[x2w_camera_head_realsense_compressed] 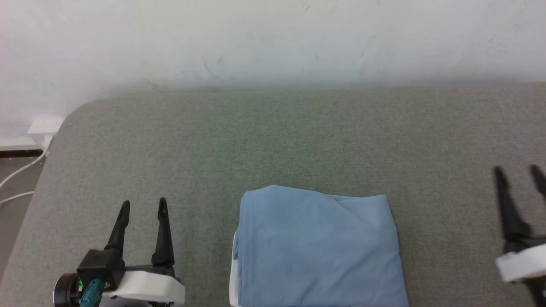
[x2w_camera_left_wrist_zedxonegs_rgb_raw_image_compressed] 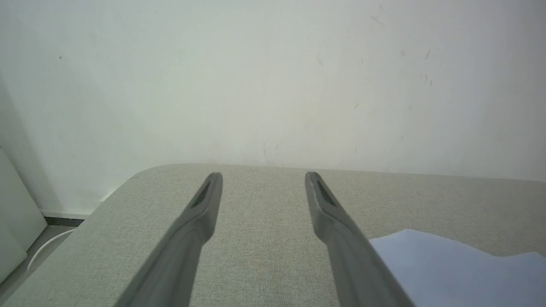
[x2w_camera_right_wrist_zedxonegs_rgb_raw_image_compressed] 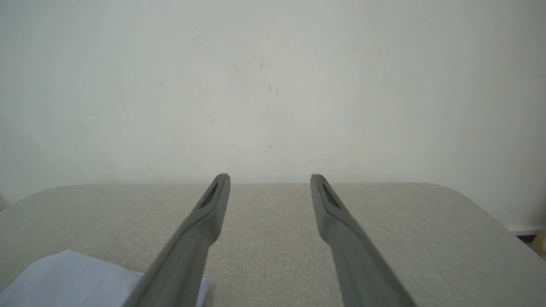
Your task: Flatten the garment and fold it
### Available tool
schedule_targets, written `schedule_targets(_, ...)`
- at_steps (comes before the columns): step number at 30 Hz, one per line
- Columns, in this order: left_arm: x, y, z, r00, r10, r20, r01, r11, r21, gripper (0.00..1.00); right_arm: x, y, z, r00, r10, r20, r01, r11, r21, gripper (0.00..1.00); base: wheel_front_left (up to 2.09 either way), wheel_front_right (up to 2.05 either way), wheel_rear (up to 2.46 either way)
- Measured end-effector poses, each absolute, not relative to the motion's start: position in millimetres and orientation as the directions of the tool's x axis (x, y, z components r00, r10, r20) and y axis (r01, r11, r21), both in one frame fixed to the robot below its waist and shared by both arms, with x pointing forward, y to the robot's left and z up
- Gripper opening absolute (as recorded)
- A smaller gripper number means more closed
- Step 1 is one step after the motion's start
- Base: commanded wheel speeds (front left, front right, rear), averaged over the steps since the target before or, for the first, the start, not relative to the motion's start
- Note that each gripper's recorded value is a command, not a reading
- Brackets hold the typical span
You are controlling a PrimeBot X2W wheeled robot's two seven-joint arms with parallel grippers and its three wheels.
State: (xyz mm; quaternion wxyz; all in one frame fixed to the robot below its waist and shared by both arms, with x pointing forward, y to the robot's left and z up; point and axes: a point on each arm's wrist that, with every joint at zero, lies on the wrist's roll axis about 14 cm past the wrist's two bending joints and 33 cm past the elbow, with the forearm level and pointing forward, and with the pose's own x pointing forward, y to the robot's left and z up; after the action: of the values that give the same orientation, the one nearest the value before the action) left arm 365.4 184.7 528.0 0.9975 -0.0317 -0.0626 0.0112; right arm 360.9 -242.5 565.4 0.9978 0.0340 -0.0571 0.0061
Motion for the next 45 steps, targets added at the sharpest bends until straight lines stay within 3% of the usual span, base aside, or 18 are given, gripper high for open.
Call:
schedule_targets(3,366,188,526,0.992,0.042,0.119,-0.035,0.997,-0.067,1.00,354,-279,554,0.994,-0.101,0.047,0.093,0.985,0.144,1.00,0.00,0.00,0.00)
schedule_targets(8,363,193,524,0.992,0.068,0.111,-0.060,0.995,-0.078,1.00,340,-310,495,0.961,-0.146,-0.235,0.215,0.929,0.301,1.00,0.00,0.00,0.00)
schedule_targets(11,360,197,523,0.991,0.085,0.107,-0.077,0.994,-0.084,1.00,331,-303,456,0.909,-0.071,-0.411,0.257,0.872,0.417,1.00,0.00,0.00,0.00)
schedule_targets(15,356,201,522,0.989,0.101,0.103,-0.092,0.991,-0.092,1.00,316,-259,409,0.798,0.158,-0.582,0.291,0.745,0.601,1.00,0.00,0.00,0.00)
schedule_targets(21,352,206,520,0.987,0.124,0.099,-0.114,0.988,-0.101,1.00,320,-178,398,0.703,0.437,-0.560,0.242,0.594,0.767,1.00,0.00,0.00,0.00)
schedule_targets(29,352,210,518,0.986,0.134,0.094,-0.126,0.988,-0.095,1.00,340,-123,396,0.627,0.565,-0.536,0.168,0.573,0.802,1.00,0.00,0.00,0.00)
schedule_targets(30,352,210,517,0.987,0.134,0.089,-0.126,0.988,-0.089,1.00,339,-117,394,0.611,0.578,-0.542,0.161,0.579,0.799,0.58,0.00,0.00,0.00)
schedule_targets(31,351,211,516,0.987,0.137,0.086,-0.129,0.988,-0.088,1.00,340,-113,393,0.600,0.588,-0.542,0.157,0.578,0.801,0.08,0.00,0.00,0.00)
schedule_targets(32,351,212,515,0.987,0.139,0.084,-0.132,0.987,-0.088,1.00,341,-108,393,0.594,0.596,-0.541,0.148,0.580,0.801,0.00,0.00,0.00,0.00)
schedule_targets(38,350,213,516,0.986,0.142,0.086,-0.134,0.987,-0.087,1.00,352,-106,403,0.605,0.569,-0.557,-0.002,0.700,0.714,0.00,0.00,0.00,0.00)
schedule_targets(41,351,210,515,0.988,0.127,0.087,-0.121,0.990,-0.068,1.00,355,-123,405,0.621,0.491,-0.611,-0.150,0.839,0.523,0.00,0.00,0.00,0.00)
schedule_targets(45,354,207,518,0.988,0.116,0.097,-0.110,0.992,-0.065,1.00,356,-152,411,0.660,0.370,-0.654,-0.285,0.929,0.237,0.00,0.00,0.00,0.00)
